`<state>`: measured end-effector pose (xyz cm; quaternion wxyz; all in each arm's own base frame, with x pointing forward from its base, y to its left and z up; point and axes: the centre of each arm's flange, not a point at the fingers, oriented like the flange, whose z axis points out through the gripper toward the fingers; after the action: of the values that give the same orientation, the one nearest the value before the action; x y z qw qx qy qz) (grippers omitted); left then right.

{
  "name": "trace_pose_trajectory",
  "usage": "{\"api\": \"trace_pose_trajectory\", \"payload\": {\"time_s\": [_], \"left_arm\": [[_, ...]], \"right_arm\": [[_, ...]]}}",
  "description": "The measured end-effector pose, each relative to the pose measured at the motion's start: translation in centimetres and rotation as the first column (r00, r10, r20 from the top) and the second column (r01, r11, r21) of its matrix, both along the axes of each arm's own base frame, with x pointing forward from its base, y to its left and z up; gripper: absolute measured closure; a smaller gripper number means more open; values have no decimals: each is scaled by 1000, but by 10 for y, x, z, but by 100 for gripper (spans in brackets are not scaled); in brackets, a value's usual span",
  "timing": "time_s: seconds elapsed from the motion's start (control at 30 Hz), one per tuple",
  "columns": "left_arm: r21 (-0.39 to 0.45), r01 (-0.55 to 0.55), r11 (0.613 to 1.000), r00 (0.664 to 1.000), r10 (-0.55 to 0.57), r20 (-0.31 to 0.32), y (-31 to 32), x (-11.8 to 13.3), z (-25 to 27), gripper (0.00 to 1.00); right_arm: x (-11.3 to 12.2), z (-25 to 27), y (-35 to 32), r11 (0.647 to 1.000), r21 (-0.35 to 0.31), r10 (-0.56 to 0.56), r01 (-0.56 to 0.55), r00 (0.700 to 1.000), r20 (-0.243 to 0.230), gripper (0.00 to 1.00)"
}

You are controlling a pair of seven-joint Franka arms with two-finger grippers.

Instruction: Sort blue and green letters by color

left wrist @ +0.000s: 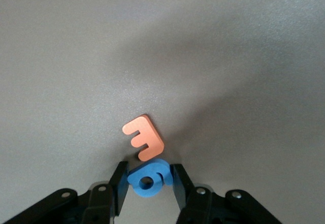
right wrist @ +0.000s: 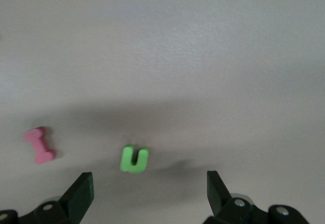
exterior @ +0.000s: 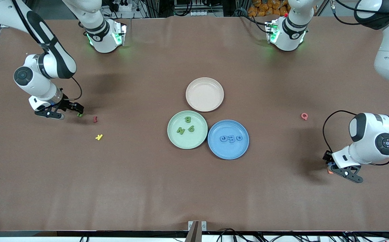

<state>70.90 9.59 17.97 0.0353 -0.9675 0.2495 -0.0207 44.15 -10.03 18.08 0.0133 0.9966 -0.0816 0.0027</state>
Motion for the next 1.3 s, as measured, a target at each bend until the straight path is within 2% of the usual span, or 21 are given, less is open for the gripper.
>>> {"api": "trace_pose_trajectory", "payload": {"time_s": [0.5,0.7,1.0,1.07,1.3], "left_arm": [[-11,-15,1000,1000,15,-2,-4,2,8,59],[-5,-53,999,999,53,-11,-13,5,23,59],[-21,-197,980,980,196,-41,-70,6,49,59],[-17,-239,971,970,238,-54,-90,5,53,59],[-1,-356,934,931,355,-90,-160,-4,67,59]], "right_arm": [[4,-11,26,1000,19,-14,14,1000,4,5],[3,-11,26,1000,19,-16,16,1000,4,6],[3,-12,24,1000,20,-20,20,1000,1,9],[2,-13,24,1000,21,-21,21,1000,-1,19],[2,-14,23,999,21,-24,24,1000,-3,22]]}}
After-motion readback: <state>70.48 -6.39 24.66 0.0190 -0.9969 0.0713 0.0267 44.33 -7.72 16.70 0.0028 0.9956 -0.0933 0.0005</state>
